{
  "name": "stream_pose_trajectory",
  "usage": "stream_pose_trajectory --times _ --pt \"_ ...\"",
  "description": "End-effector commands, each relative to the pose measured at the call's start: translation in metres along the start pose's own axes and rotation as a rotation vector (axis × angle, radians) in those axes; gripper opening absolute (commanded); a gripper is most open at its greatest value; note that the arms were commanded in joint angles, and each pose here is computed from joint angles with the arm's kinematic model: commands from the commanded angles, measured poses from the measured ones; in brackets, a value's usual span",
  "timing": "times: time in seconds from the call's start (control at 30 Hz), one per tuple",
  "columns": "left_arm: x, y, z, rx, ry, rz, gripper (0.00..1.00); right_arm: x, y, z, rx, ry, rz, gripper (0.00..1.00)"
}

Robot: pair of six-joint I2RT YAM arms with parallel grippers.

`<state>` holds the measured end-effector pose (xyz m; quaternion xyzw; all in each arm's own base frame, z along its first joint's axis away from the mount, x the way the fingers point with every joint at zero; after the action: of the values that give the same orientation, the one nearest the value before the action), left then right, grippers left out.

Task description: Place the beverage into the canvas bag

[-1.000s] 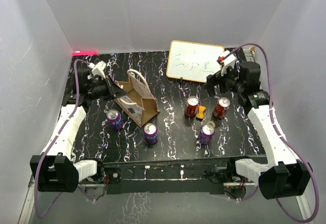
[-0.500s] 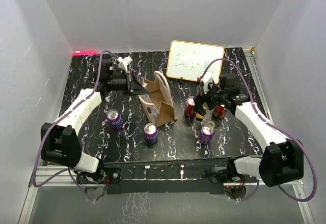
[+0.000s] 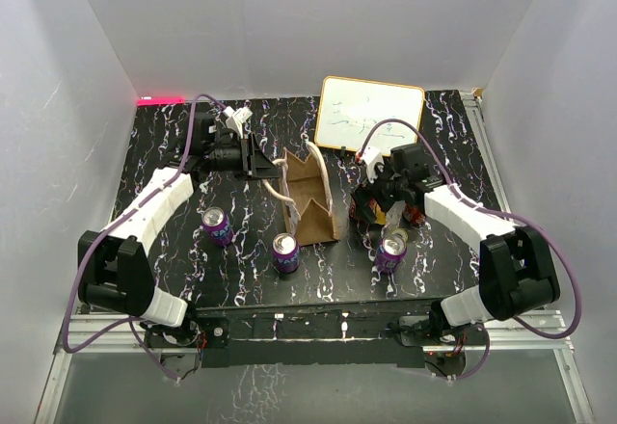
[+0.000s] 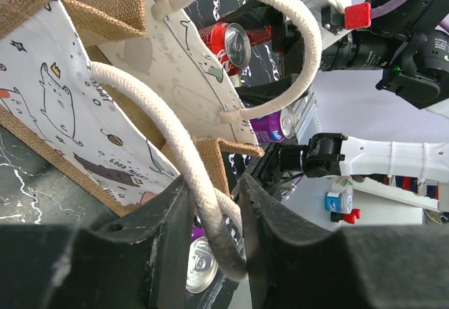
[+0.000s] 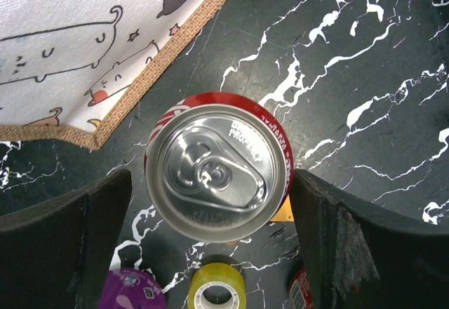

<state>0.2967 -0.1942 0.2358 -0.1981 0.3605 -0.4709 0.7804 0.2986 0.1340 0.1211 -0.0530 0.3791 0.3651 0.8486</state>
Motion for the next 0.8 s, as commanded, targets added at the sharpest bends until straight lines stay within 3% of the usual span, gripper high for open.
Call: stream_pose_trajectory --times 0.0,0.23,0.43,0.53,0.63,0.77 --pt "-0.011 -0.011 0.003 0.078 -0.027 0.005 0.35 0.003 -0.008 0.039 -0.059 -0.119 -0.049 0.98" --pt "-0.016 -0.009 0.005 0.124 -0.030 0.059 0.52 0.002 -0.013 0.047 -0.073 -0.142 -0.089 0.93" --pt "-0.019 -0.007 0.006 0.155 -0.032 0.094 0.55 0.001 -0.014 0.052 -0.077 -0.151 -0.097 0.82" --pt "-0.019 -0.006 0.006 0.159 -0.031 0.097 0.55 0.000 -0.013 0.055 -0.078 -0.151 -0.090 0.62" --pt "-0.020 -0.005 0.006 0.167 -0.030 0.103 0.53 -0.008 -0.009 0.064 -0.083 -0.162 -0.080 0.36" --pt "-0.019 -0.002 0.005 0.177 -0.030 0.116 0.36 -0.036 0.003 0.093 -0.105 -0.243 -0.074 0.09"
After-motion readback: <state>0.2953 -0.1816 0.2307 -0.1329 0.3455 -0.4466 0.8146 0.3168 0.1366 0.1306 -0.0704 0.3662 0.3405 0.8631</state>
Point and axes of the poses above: each gripper's point midway between its finger pads, its own x axis out along the fingers, its own y axis along the line the jaws close on, z = x × y, the point moved 4 cm from there along -x, back along the fingers, and after that the axes turned 13 degrees about x, right-handed, at the moved point
